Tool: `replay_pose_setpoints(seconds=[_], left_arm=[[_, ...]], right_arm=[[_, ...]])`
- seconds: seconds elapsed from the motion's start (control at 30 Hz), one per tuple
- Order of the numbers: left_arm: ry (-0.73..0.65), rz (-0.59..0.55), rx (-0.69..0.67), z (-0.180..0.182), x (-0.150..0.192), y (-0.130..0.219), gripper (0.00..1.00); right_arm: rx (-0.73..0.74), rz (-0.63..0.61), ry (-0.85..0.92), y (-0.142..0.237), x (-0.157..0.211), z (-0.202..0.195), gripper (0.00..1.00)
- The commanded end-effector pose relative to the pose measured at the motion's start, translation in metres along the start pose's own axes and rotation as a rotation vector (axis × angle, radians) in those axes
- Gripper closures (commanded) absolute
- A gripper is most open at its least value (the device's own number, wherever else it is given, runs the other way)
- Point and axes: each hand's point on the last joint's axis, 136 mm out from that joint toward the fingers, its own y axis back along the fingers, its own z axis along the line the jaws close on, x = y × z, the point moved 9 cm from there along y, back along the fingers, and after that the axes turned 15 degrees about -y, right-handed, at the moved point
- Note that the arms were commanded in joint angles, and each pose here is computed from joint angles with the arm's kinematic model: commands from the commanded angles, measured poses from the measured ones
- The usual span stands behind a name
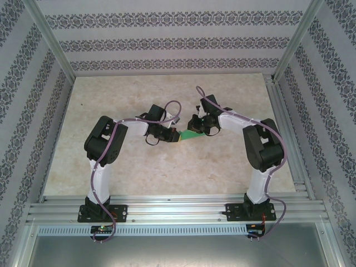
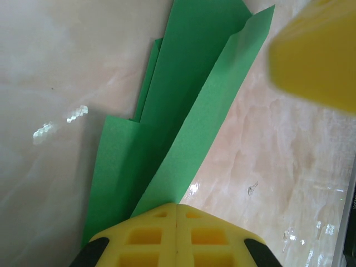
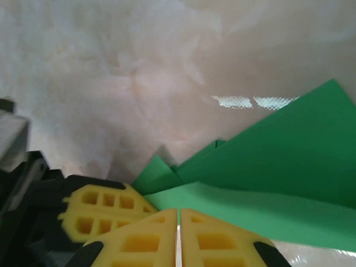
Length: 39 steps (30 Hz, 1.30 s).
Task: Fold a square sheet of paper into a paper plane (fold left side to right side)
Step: Fold the wing for the fifth time at the center of the table.
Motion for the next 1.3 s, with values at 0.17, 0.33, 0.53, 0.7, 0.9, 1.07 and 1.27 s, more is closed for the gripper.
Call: replay_pose_setpoints(seconds=[0.17,0.33,0.53,0.7,0.9,1.07,1.27], left_arm=[[0.153,0.146,-0.124,0.033,0.045,-0.009,1.0],[0.154,0.148,-0.134,0.029,0.047,-0.003,1.0],[0.176,0.15,-0.14,0.027,0.058,0.006,1.0],[0.199,0.146,-0.144,0.027,0.067,0.016,1.0],[0.225,0.137,-0.154,0.027,0.08,0.032,1.0],[0.272,0.099,-0.154,0.033,0.095,0.049,1.0],[0.23,0.006,-0.122,0.02,0.074,0.069,1.0]], right_arm=[[0.118,0.0,-0.069,-0.021,-0.01,-0.028,0.91],[0.226,0.005,-0.073,-0.023,-0.008,-0.047,0.91],[0.301,0.017,-0.072,-0.026,-0.006,-0.059,0.92],[0.322,0.02,-0.07,-0.027,-0.005,-0.063,0.92],[0.326,0.019,-0.067,-0.026,-0.006,-0.064,0.92],[0.315,0.019,-0.06,-0.024,-0.006,-0.062,0.92],[0.296,0.023,-0.055,-0.025,-0.006,-0.058,0.92]])
